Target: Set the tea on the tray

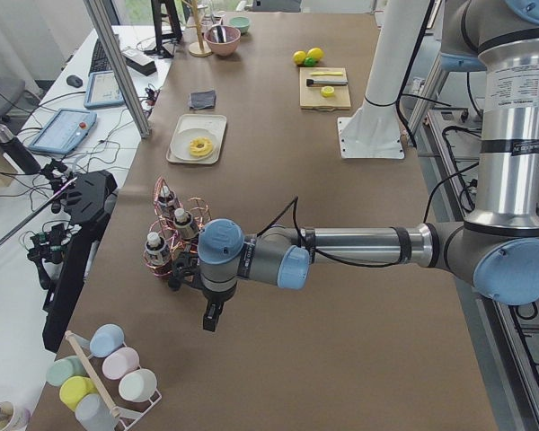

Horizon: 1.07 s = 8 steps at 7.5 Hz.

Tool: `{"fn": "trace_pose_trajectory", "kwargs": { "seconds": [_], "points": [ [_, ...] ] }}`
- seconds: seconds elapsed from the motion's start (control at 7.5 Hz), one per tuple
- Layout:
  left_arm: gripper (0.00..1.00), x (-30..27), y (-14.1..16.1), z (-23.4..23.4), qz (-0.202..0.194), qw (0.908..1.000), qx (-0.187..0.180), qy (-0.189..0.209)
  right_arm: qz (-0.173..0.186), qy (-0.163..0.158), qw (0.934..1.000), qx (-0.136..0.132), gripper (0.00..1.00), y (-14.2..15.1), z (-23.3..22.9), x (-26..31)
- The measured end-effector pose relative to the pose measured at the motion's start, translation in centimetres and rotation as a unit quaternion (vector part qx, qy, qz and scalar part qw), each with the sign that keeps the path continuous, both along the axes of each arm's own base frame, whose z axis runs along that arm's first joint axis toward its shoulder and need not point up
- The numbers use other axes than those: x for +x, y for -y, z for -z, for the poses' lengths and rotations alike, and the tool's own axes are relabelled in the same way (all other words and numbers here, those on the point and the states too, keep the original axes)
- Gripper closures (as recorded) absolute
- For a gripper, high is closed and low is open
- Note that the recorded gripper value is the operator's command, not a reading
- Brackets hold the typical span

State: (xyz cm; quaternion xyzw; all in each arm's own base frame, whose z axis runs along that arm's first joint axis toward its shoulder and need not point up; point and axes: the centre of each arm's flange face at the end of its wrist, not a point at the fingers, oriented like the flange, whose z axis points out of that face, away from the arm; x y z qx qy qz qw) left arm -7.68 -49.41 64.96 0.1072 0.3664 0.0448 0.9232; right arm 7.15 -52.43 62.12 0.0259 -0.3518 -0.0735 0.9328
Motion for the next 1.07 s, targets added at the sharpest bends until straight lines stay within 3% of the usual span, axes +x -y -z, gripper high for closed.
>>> {"fn": "trace_pose_trajectory", "kwargs": {
  "seconds": [0.4,0.67,1.07],
  "points": [
    [0.02,0.2,0.2,-0.5,-0.002,0.9999,0.016,0.001,0.000,0.002,1.0000,0.006,0.00,0.0,0.6,0.0],
    [0.02,3.1,1.0,1.6,-0.017,0.9991,0.040,-0.003,0.000,0.001,0.9999,0.014,0.00,0.1,1.3,0.0],
    [0.02,8.0,1.9,8.7,0.083,0.9945,-0.024,-0.059,0.000,0.001,0.9998,0.019,0.00,-0.8,1.8,0.0]
  ]
}}
